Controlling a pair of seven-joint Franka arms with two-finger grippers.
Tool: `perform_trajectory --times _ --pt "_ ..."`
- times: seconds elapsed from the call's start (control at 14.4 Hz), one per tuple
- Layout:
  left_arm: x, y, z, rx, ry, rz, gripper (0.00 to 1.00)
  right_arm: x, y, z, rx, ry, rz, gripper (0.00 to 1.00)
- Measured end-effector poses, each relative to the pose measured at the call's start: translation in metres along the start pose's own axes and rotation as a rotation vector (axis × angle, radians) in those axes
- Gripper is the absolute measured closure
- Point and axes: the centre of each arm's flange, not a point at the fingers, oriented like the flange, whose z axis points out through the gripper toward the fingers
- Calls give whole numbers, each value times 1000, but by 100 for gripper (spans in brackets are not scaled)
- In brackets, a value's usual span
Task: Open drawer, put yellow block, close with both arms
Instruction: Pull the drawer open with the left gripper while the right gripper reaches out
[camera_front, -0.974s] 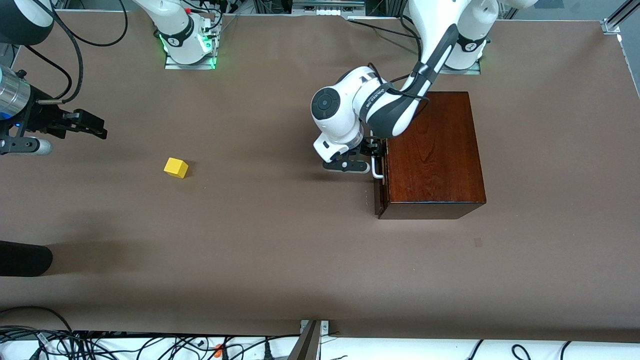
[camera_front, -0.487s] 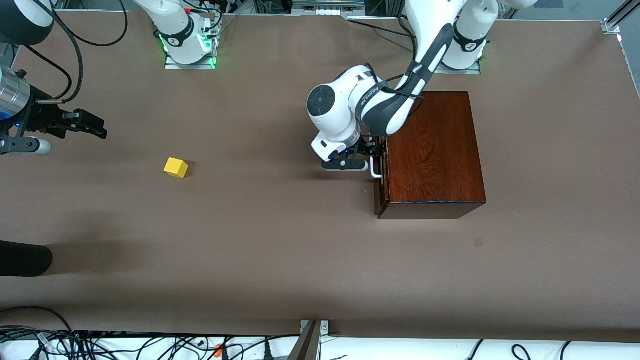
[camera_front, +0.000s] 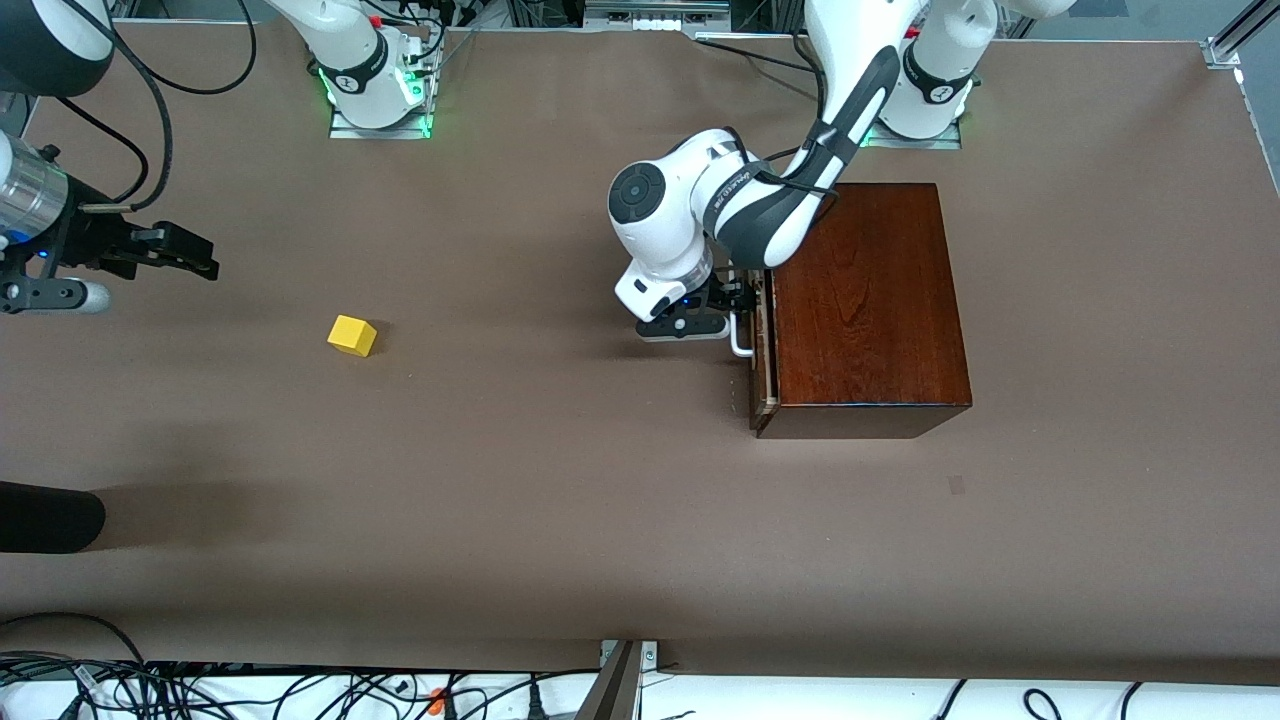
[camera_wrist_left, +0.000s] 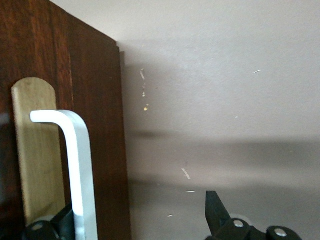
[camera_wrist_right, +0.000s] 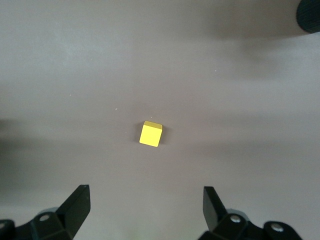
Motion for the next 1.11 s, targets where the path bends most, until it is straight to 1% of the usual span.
perform_trajectory --times 0.21,0.42,0.56,0.76,0.97,1.11 --pt "2 0 -2 -20 -6 -25 0 2 -7 4 -1 -7 -11 0" --pt "7 11 -17 -101 -15 -54 0 2 -7 4 -1 -7 -10 0" --pt "9 20 -26 -133 -7 -60 0 2 -7 4 -1 -7 -10 0" --pt "11 22 -29 -152 -12 -71 0 2 -7 4 -1 -7 -10 0" --pt "11 22 -29 -154 -14 -72 0 1 -7 0 -1 1 -10 0" --pt "11 23 -29 -153 -14 -72 0 -1 -7 -12 0 23 -11 0"
